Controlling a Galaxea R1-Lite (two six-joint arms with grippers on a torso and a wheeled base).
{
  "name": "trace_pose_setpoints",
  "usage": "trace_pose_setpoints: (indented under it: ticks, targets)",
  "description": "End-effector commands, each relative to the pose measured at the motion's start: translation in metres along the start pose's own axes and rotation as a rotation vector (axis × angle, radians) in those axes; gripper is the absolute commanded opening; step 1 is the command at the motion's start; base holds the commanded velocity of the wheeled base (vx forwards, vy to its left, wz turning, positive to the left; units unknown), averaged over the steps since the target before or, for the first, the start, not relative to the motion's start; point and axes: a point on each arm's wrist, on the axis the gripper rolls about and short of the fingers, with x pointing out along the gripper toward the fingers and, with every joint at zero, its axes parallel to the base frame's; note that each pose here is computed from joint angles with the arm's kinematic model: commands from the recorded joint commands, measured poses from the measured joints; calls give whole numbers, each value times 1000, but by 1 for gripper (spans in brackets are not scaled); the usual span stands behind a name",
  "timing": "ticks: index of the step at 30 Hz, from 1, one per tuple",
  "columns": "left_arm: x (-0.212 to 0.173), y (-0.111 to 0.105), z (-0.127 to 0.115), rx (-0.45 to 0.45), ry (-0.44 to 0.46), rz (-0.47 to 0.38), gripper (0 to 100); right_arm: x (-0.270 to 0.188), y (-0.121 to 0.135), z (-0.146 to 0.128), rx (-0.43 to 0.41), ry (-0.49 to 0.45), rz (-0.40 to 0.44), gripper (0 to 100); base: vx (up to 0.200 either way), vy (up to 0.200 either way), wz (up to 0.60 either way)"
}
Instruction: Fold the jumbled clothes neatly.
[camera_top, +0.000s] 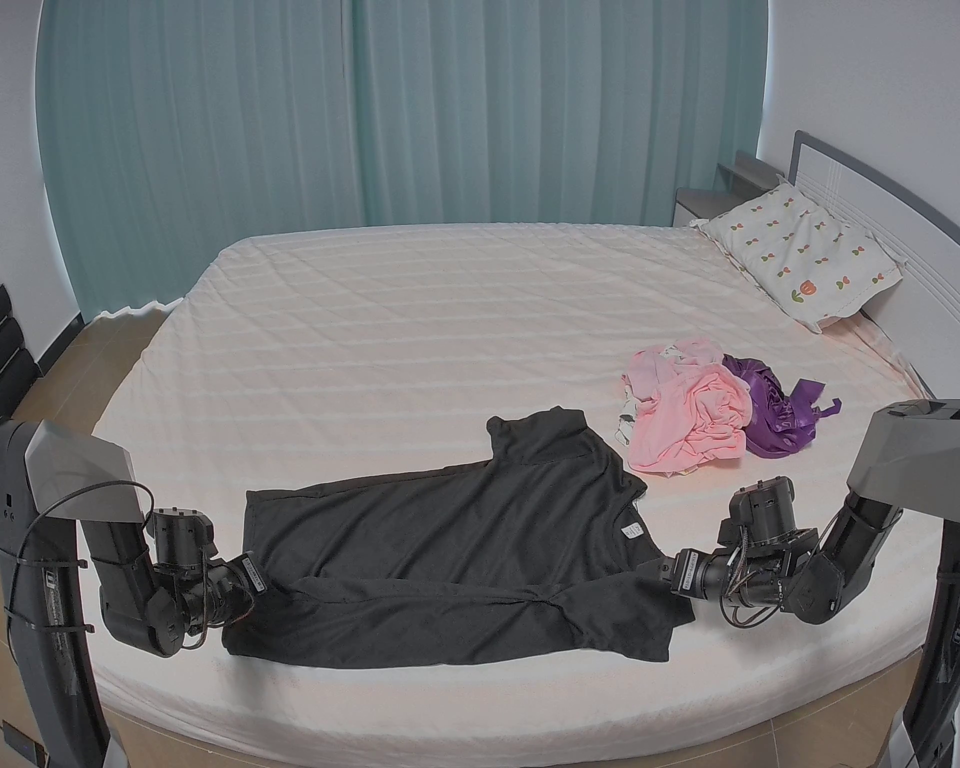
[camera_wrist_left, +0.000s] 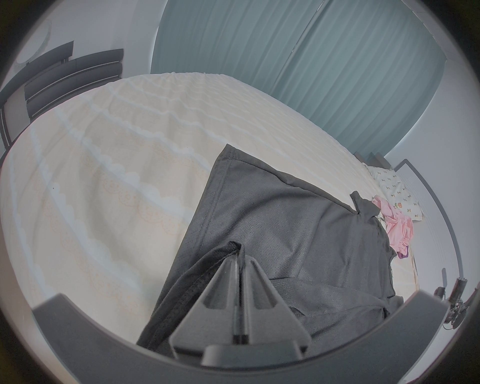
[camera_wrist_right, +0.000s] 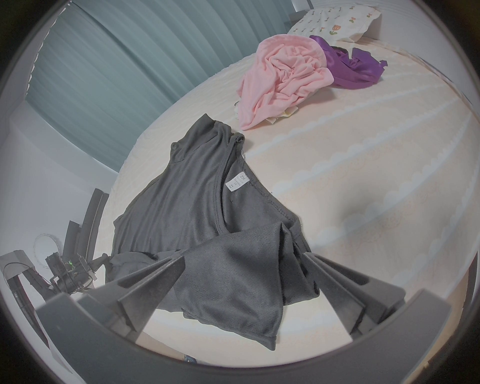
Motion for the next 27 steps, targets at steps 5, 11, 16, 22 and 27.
trace_pose_setpoints:
  ticks: [5,11,16,22,27]
  targets:
    - [-1,0,0,0,-5,6,0,11,-4,-9,5,53,8,100,0,0,0]
    - [-3,-1,2,-1,-11,3,0,25,-5,-9,8,54,11,100,0,0,0]
    - [-3,-1,2,-3,-12,2,0,38,-3,-3,9,25,29,100,0,0,0]
    - [-3,-1,3,-4,-13,5,0,43,-1,0,7,19,36,100,0,0,0]
    - [-3,0,2,-4,-11,8,0,44,-1,-1,7,21,36,0,0,0,0]
